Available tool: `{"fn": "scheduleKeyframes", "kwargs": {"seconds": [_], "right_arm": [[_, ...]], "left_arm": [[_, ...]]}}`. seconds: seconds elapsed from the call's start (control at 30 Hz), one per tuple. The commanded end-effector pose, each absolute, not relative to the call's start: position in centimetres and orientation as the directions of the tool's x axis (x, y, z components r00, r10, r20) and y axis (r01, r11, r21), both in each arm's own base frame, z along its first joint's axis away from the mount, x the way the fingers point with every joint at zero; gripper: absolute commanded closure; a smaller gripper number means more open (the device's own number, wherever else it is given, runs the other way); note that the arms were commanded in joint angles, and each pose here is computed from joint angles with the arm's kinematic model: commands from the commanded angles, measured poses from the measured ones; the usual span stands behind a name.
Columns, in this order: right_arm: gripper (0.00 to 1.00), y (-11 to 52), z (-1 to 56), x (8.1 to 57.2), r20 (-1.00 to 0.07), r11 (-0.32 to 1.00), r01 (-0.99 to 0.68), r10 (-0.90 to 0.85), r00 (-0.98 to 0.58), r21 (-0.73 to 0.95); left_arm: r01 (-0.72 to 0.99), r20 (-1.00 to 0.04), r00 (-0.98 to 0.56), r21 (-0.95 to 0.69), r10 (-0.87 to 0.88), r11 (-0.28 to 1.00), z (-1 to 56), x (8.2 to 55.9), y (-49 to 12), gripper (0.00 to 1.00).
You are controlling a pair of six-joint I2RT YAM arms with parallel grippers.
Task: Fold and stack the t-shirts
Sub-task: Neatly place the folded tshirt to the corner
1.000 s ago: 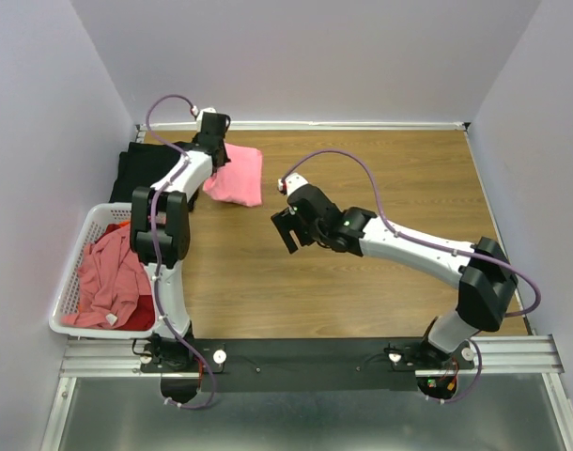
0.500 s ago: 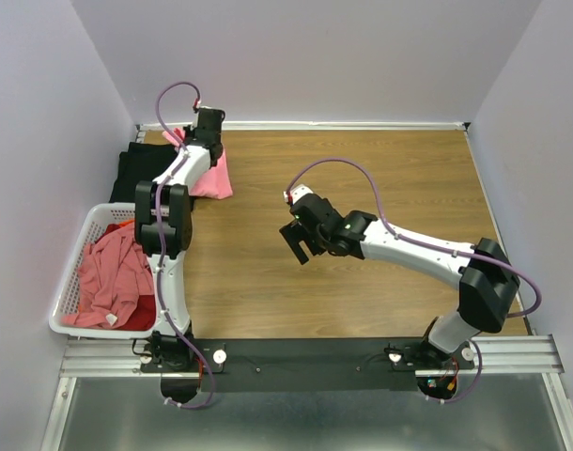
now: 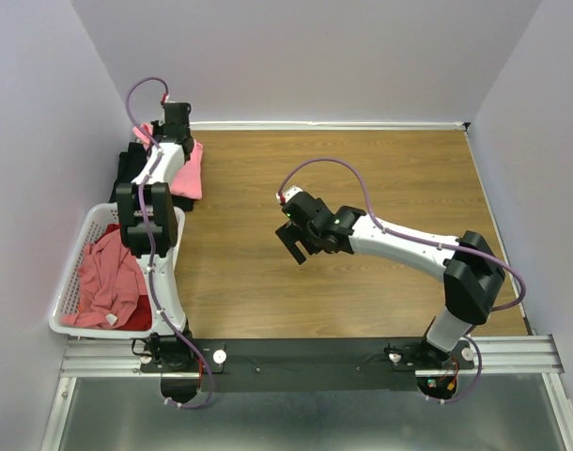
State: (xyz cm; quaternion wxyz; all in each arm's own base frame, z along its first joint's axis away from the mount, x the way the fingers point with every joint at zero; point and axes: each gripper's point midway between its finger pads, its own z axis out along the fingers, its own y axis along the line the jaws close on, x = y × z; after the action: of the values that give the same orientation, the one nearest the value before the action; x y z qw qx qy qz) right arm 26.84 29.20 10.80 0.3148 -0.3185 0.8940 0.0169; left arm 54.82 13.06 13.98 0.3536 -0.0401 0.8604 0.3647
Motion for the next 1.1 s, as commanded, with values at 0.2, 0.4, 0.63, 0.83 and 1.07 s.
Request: {"fn": "scheduleKeyframes", "kwargs": {"seconds": [0.2,0.4,0.63,0.83,1.07], "right_arm": [[0.00,28.7,10.2,26.7,-0.531,0.779,-0.592,-0.598,-0.601,-0.207],[0.00,28.3,9.6,26.5,-0.513,0.771,-0.597,-0.612,-0.602,-0.219],[0.00,28.5,9.3,26.4,-0.506,0.772,-0.600,-0.612,-0.608,-0.213],[0.00,28.4,9.4,26.3,-0.505,0.774,-0.598,-0.608,-0.612,-0.207],[0.00,28.4,9.5,26.3,-0.502,0.775,-0.597,-0.607,-0.615,-0.206]], "left_arm": [[-0.404,-0.621,-0.766,0.665,0.165,0.628,13.8,54.5,17.7,1.00],[-0.418,-0.609,-0.777,0.688,0.159,0.594,12.5,54.8,18.3,1.00],[-0.446,-0.617,-0.771,0.702,0.161,0.555,12.0,55.2,18.8,0.97],[-0.461,-0.622,-0.762,0.716,0.181,0.524,12.6,55.5,19.2,0.97],[-0.447,-0.604,-0.774,0.733,0.189,0.513,11.7,55.4,19.2,0.82]]}}
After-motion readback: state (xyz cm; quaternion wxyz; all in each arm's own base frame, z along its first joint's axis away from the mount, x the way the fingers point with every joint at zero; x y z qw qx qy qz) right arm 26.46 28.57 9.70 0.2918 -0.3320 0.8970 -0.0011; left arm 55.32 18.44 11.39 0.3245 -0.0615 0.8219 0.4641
